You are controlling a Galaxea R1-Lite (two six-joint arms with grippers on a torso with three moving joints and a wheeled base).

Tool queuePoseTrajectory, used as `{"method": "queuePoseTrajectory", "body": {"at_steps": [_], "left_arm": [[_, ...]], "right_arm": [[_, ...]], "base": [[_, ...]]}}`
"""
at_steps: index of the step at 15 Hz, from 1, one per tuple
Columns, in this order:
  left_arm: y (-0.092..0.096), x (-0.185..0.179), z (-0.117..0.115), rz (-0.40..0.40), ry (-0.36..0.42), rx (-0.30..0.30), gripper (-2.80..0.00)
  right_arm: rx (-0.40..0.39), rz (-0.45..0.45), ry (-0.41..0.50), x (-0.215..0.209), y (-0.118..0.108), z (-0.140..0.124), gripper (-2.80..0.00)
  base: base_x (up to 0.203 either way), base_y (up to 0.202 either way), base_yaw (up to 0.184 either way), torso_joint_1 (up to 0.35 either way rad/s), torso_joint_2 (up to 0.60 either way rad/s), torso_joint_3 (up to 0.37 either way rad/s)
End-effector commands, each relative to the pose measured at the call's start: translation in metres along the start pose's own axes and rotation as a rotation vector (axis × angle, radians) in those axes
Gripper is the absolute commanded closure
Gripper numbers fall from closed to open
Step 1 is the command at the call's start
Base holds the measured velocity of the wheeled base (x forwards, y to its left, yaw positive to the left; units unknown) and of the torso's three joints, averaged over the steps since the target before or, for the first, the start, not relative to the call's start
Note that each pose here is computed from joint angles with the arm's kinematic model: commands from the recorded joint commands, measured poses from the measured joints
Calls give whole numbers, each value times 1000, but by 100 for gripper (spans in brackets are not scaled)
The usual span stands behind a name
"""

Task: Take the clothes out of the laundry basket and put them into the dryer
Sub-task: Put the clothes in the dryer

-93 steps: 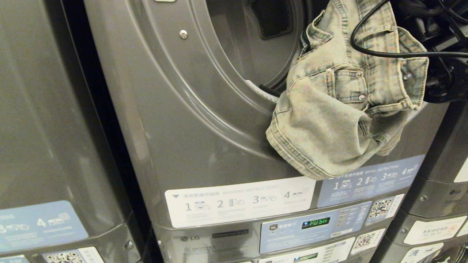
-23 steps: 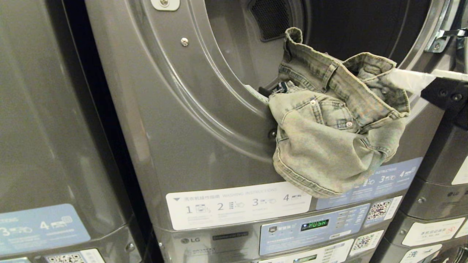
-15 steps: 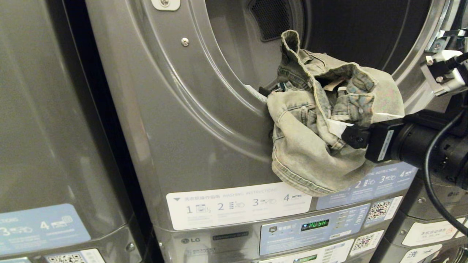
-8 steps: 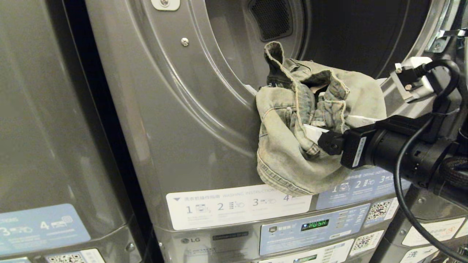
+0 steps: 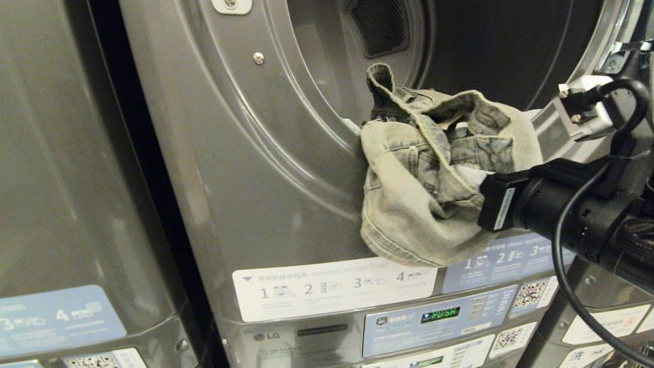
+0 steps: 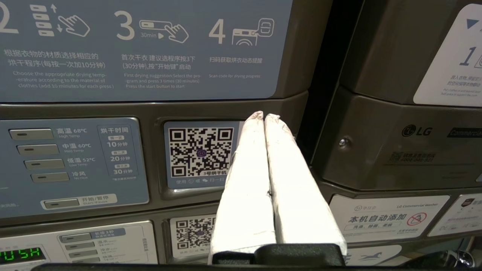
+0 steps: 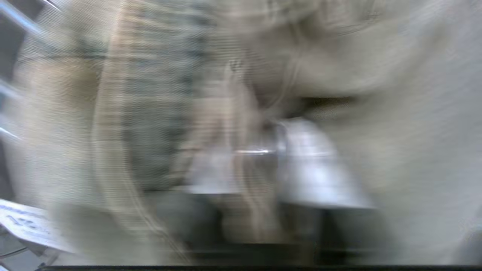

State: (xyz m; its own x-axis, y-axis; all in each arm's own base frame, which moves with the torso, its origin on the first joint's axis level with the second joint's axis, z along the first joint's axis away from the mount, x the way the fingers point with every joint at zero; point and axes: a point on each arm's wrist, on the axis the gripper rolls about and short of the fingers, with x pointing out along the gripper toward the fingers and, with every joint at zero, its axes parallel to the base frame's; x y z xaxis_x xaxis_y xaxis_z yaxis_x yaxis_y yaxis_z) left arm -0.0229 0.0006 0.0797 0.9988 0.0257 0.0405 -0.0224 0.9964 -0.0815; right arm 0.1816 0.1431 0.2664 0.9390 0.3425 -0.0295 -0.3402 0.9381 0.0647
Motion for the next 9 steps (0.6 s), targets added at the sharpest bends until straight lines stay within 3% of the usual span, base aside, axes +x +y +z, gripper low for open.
{"method": "queuePoseTrajectory", "body": {"at_steps": [1, 5, 9], "left_arm": [[0, 1, -4, 1, 13, 0, 0], [0, 1, -4, 1, 13, 0, 0], [0, 1, -4, 1, 13, 0, 0]], "right_arm": [[17, -4, -47, -13, -4, 10, 0], [69, -69, -188, -29, -10, 50, 0], [92, -136, -288, 12, -4, 90, 0]], "base": [[0, 0, 0, 0, 0, 0], [0, 0, 0, 0, 0, 0], [0, 0, 0, 0, 0, 0]]}}
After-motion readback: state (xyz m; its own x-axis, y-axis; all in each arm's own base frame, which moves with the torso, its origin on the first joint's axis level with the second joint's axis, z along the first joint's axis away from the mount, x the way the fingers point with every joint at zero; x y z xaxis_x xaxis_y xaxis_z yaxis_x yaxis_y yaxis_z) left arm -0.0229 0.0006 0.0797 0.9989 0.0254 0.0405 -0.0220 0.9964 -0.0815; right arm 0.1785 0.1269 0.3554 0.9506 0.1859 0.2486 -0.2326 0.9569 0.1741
